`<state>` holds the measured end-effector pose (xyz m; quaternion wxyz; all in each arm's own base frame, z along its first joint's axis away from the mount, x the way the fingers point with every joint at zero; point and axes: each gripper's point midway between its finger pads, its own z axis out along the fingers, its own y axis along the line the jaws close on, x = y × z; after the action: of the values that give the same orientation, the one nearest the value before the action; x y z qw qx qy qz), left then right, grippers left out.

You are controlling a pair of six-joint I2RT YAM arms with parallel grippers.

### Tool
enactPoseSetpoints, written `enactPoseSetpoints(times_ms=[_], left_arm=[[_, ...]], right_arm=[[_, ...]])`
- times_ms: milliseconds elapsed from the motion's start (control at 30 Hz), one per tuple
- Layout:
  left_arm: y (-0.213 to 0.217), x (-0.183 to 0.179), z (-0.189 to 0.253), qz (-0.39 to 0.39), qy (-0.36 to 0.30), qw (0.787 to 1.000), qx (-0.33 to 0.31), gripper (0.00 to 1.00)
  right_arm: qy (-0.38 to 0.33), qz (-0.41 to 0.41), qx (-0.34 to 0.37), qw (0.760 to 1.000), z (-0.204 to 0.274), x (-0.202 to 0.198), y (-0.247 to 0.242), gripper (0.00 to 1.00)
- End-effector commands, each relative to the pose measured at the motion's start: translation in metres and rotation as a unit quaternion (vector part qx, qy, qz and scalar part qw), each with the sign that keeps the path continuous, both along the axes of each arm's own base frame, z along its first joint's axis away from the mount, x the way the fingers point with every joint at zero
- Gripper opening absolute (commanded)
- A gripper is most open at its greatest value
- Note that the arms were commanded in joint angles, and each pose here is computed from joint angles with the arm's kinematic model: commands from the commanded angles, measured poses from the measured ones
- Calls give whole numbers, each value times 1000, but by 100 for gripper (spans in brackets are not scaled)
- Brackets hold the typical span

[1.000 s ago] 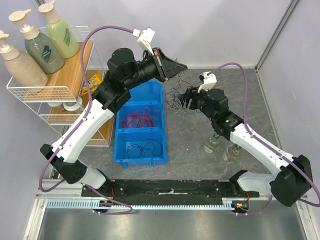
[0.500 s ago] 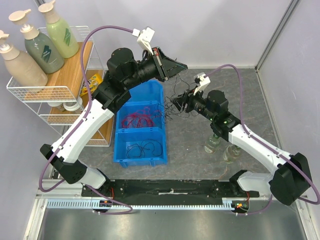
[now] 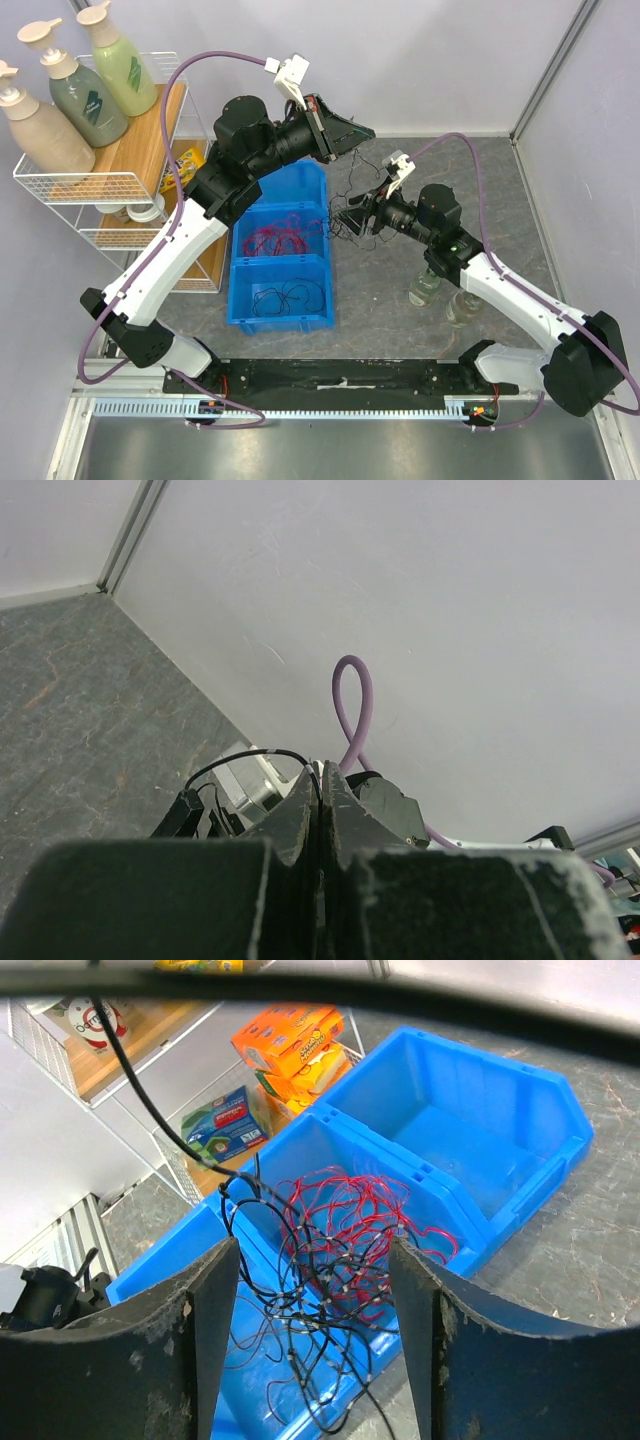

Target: Untangle the cables

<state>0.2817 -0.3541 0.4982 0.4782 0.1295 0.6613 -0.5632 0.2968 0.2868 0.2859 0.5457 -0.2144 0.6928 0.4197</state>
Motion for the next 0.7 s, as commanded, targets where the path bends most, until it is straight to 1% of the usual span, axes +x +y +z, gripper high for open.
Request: enactPoseSetpoints(times_ms=[0,167,200,233,333,367,433,600,667], left_arm=[[6,-12,32,-12,-31,999,-31,2],[5,-14,32,-19,-28,999,-34,2],[4,-14,31,-21,-26,999,-33,2],[3,-15,32,-25,-26,999,-34,2],[3,-12,31,-20,-28,999,-32,2],[4,-11,32,-15,-32,999,-33,2],[7,-11,39,-9,-40,999,-36,2],[14,-23,73,-18,-94,993,-72,2],[16,-32,86,-29,-120,988,-89,2]], right_arm=[[-44,26,21,998,28,-6,5,69],[-42,17,36,998,31,-3,5,69],[-40,16,36,998,30,-2,6,68],[-38,16,38,998,30,-1,7,65],[-30,17,40,999,27,1,9,49],[-26,17,39,999,24,2,9,45],[-15,6,35,999,16,5,8,32],[10,-40,14,999,-7,18,-1,0],[27,-83,-1,996,-19,29,-11,0]])
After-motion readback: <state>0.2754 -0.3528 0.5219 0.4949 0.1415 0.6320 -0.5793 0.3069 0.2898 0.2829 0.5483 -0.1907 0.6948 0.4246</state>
